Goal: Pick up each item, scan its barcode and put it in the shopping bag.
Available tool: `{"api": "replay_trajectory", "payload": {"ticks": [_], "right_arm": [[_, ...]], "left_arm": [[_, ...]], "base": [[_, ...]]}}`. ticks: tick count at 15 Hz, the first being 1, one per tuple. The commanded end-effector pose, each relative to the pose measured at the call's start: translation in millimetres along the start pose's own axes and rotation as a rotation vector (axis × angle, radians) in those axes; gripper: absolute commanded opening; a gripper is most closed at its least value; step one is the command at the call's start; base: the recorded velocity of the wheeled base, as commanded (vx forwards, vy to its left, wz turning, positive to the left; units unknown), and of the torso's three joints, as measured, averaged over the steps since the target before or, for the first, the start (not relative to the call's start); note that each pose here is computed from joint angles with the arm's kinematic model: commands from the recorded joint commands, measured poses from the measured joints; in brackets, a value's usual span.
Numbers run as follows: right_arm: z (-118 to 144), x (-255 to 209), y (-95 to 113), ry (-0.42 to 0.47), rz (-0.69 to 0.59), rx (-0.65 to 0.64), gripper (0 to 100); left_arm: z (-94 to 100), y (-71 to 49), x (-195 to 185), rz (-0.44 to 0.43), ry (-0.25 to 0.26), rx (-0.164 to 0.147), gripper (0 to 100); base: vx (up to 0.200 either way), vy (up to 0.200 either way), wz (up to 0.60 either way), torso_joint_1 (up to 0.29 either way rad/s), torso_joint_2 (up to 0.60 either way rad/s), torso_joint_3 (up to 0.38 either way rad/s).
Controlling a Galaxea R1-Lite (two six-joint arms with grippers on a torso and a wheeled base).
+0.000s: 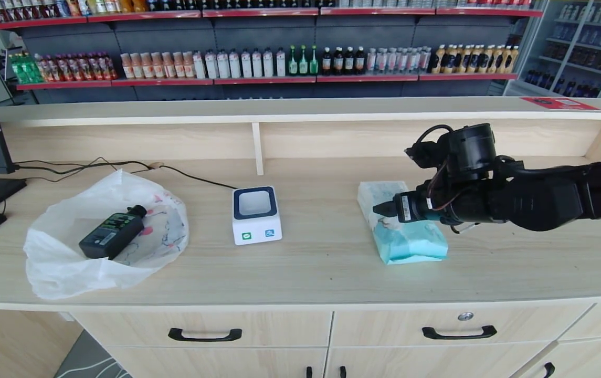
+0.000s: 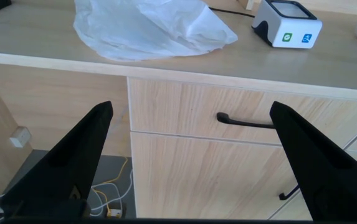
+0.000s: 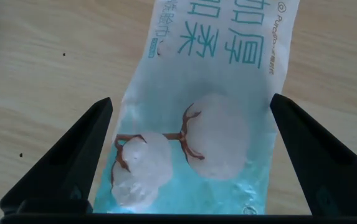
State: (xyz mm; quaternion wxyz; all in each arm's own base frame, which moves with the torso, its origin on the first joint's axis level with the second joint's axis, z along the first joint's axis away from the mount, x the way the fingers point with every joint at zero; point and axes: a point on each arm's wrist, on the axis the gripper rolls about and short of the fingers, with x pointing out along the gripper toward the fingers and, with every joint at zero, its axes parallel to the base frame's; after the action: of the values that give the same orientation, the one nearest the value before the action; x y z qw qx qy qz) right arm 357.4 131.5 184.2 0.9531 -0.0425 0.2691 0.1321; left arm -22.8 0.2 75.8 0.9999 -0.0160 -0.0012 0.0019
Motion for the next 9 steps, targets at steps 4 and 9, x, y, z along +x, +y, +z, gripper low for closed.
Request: {"api": "replay_trajectory", "payload": {"ticks": [4, 9], "right_arm": [[5.0, 8.5, -5.6, 0.015, -0.039, 0.007, 100], [-6.0, 13.1, 2.3, 0.108, -0.02, -0.017, 100]], "left_arm": [[0.0, 0.0, 0.0, 0.001, -0.001, 0.0, 100], [0.0, 0.0, 0.0, 0.001, -0.001, 0.0, 100]], "base": [[0.0, 0.0, 0.0, 0.0, 0.0, 0.0], [0.0, 0.0, 0.0, 0.0, 0.0, 0.0]]}}
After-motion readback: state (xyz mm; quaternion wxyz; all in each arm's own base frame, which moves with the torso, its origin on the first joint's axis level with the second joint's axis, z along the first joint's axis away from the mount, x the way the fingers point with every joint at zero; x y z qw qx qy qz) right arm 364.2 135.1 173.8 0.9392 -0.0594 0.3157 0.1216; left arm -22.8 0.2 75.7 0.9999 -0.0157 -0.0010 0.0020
